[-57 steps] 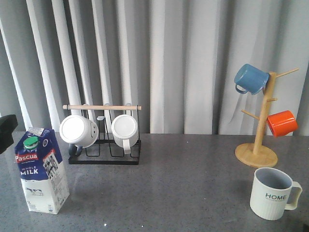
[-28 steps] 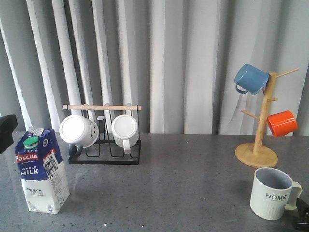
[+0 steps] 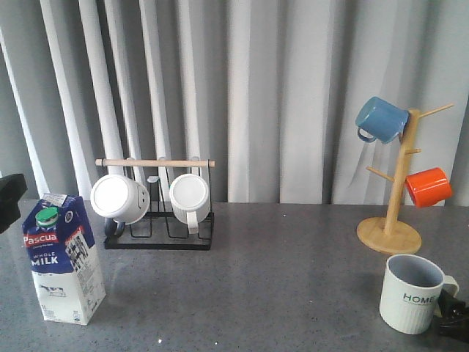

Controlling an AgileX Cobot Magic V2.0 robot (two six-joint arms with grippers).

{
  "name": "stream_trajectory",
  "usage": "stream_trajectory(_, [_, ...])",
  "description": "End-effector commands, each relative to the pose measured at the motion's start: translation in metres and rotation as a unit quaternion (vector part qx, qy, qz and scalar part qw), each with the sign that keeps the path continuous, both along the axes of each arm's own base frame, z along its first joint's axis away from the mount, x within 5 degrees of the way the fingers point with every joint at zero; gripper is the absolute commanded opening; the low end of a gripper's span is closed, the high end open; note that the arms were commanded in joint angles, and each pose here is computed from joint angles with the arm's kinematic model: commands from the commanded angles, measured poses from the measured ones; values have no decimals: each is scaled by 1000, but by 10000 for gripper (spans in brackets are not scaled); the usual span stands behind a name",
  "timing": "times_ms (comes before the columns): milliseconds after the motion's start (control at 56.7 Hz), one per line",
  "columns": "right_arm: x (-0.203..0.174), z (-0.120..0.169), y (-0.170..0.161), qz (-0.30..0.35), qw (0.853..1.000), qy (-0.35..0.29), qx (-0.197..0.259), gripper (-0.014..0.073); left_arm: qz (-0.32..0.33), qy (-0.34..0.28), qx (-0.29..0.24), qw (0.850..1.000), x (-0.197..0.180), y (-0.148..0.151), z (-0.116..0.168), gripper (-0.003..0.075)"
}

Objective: Place milk next to cup
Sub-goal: 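Grasp the white HOME mug with the right gripper and slide it toward the table center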

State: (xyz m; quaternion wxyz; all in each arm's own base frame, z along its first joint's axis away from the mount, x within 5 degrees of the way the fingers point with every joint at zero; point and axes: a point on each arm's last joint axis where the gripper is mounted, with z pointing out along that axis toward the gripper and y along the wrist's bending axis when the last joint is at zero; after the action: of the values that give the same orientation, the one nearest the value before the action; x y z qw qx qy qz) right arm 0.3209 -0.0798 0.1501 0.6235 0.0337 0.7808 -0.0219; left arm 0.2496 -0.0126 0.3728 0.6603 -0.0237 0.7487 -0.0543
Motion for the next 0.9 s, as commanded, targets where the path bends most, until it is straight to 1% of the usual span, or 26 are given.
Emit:
stream_trajectory(0, [9, 18, -3, 1, 998, -63, 5, 503, 6, -56, -5, 998, -3, 1, 22, 552])
stream_trajectory(53, [12, 15, -4, 1, 998, -61, 10, 445, 6, -56, -5, 998, -3, 1, 22, 552])
stream_trajectory(88, [13, 14, -4, 1, 998, -62, 13, 384, 6, -56, -5, 998, -3, 1, 22, 552])
stream_trajectory(194, [16, 15, 0, 22, 996, -81, 19, 161, 6, -56, -5, 998, -3, 1, 22, 552])
stream_trajectory(212, [16, 17, 2, 29, 996, -87, 20, 112, 6, -56, -5, 998, -3, 1, 22, 552])
stream_trajectory(282, [17, 21, 11, 57, 992, -110, 30, -16, 6, -56, -5, 998, -3, 1, 22, 552])
stream_trajectory(370, [19, 26, 24, 73, 986, -136, 60, -8, 6, -56, -5, 998, -3, 1, 22, 552])
stream_trajectory(441, [22, 29, 39, 82, 983, -144, 76, -2, 6, -56, -5, 998, -3, 1, 22, 552])
stream_trajectory(529, [25, 33, 66, 94, 980, -146, 92, 0, 6, -56, -5, 998, -3, 1, 22, 552])
stream_trajectory(617, [32, 38, 102, 109, 978, -144, 101, 3, 6, -56, -5, 998, -3, 1, 22, 552])
stream_trajectory(688, [38, 41, 126, 96, 980, -129, 118, 6, 6, -56, -5, 998, -3, 1, 22, 552])
stream_trajectory(741, [43, 44, 141, 75, 981, -121, 129, 8, 6, -56, -5, 998, -3, 1, 22, 552])
stream_trajectory(882, [56, 50, 179, 44, 987, -98, 118, 10, 6, -56, -5, 998, -3, 1, 22, 552])
